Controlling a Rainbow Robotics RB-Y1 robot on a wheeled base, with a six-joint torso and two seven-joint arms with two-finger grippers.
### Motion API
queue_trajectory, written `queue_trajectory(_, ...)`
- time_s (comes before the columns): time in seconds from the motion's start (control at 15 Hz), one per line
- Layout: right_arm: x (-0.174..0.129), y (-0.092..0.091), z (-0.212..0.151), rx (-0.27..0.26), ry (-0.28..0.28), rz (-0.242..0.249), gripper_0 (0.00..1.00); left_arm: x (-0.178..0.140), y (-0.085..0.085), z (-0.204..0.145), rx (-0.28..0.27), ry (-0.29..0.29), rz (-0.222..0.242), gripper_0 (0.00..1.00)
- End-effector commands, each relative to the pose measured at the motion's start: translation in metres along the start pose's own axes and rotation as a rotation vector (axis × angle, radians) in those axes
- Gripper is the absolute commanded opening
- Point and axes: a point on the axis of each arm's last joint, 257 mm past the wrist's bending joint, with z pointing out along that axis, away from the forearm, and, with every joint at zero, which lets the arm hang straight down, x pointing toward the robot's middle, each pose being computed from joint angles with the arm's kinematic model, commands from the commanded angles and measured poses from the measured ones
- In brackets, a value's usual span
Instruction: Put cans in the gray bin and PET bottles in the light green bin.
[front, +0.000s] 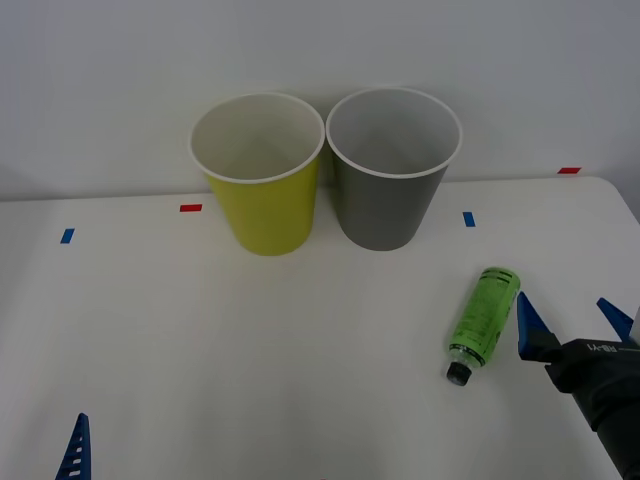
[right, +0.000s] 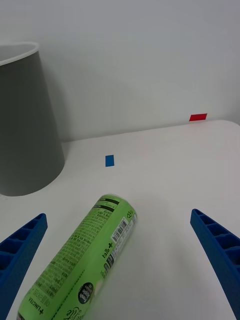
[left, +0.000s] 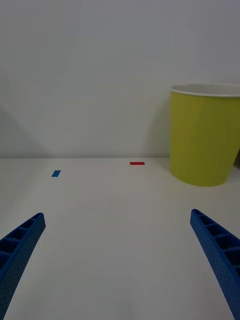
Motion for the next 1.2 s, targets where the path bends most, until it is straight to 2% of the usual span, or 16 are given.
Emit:
queue_trajectory(0.07,0.000,-0.010,0.016,0.022,0.064,0.102,1.00,0.000,0.000,0.000,0.000,0.000,0.000,1.00)
queue_trajectory(0.27,0.008,-0.009,0.028,0.040,0.155,0.193,1.00,0.000,0.000,0.000,0.000,0.000,0.000,1.00)
queue_trajectory(0.33,0.010,-0.009,0.030,0.052,0.193,0.209,1.00,0.000,0.000,0.000,0.000,0.000,0.000,1.00)
queue_trajectory(0.4,0.007,-0.011,0.031,0.082,0.225,0.199,1.00,0.000,0.000,0.000,0.000,0.000,0.000,1.00)
queue_trajectory(0.47,0.008,-0.013,0.031,0.119,0.261,0.210,1.00,0.000,0.000,0.000,0.000,0.000,0.000,1.00)
queue_trajectory(0.53,0.009,-0.012,0.031,0.149,0.284,0.208,1.00,0.000,0.000,0.000,0.000,0.000,0.000,1.00)
queue_trajectory(0.6,0.009,-0.010,0.034,0.171,0.301,0.227,1.00,0.000,0.000,0.000,0.000,0.000,0.000,1.00)
queue_trajectory(0.73,0.008,-0.002,0.040,0.186,0.342,0.300,1.00,0.000,0.000,0.000,0.000,0.000,0.000,1.00)
queue_trajectory(0.93,0.012,0.013,0.048,0.192,0.452,0.399,1.00,0.000,0.000,0.000,0.000,0.000,0.000,1.00)
queue_trajectory(1.0,0.016,0.013,0.047,0.205,0.493,0.405,1.00,0.000,0.000,0.000,0.000,0.000,0.000,1.00)
queue_trajectory(1.2,0.033,0.017,0.051,0.212,0.634,0.366,1.00,0.000,0.000,0.000,0.000,0.000,0.000,1.00)
